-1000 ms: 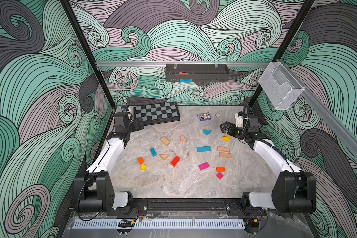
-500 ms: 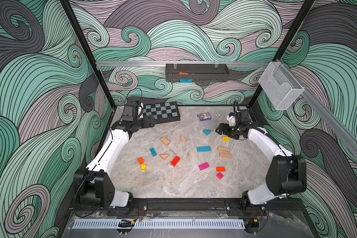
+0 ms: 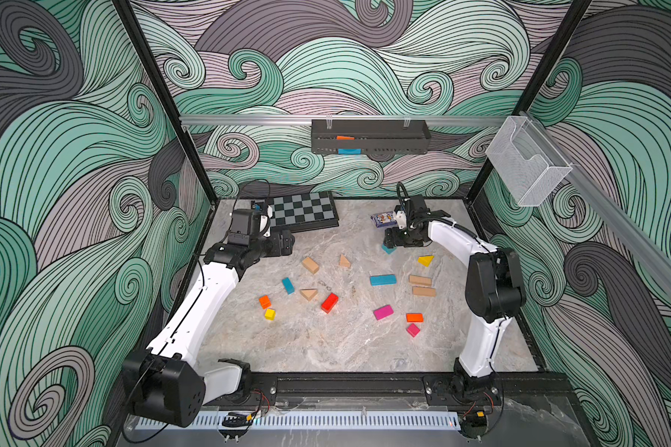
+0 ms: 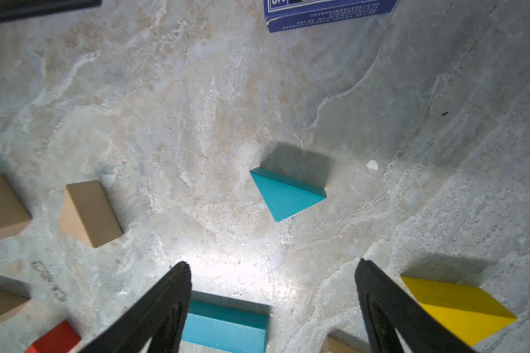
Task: Assemble a carrot with building blocks
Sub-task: Adjust the building block at the center of the board.
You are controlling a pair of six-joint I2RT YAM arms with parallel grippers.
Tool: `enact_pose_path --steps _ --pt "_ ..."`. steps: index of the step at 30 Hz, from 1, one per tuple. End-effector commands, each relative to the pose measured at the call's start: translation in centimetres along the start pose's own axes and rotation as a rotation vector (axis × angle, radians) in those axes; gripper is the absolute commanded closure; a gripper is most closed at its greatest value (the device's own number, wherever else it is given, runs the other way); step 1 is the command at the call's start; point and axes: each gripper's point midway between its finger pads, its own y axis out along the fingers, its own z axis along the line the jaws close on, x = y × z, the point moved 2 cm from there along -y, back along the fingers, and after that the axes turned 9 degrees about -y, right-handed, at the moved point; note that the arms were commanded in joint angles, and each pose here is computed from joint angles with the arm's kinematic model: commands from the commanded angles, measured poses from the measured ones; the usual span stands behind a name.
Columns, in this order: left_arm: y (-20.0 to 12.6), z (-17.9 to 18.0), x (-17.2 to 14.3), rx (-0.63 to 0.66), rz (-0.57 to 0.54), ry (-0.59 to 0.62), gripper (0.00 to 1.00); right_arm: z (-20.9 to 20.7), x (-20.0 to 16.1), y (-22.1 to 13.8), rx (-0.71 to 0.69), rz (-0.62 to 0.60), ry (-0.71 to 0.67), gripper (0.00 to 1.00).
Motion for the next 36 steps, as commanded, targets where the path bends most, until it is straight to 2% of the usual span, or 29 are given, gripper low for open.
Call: enact_pose_path --steps 1,16,26,28,30,33,36 --pt "0.0 -0.1 -0.9 -0.015 0.016 -0.020 0.07 -0.4 0.8 0.9 -0.036 0.019 -0.140 0.20" --pt "1.5 -0.3 -1.0 -0.032 0.058 -0.038 0.08 1.1 2.1 4.2 0.089 0.042 -0.225 0.25" --pt "2.1 -0.1 -1.4 -0.023 0.079 -0.032 0.09 1.0 0.2 6.2 0.058 0.120 -0.219 0.43" --pt "2.2 0.0 -1.4 -0.017 0.083 -0.033 0.09 0.8 -0.2 6.2 0.047 0.130 -0.210 0.44" --pt "2.3 0.1 -1.4 -0.015 0.084 -0.034 0.09 0.7 -0.5 6.2 0.034 0.140 -0.207 0.50" --pt "2.5 0.1 -1.4 -0.016 0.086 -0.035 0.09 0.6 -0.8 5.8 0.026 0.142 -0.191 0.52" --pt "2.7 0.1 -1.5 -0.015 0.088 -0.037 0.09 0.8 -0.9 5.4 0.030 0.143 -0.180 0.59"
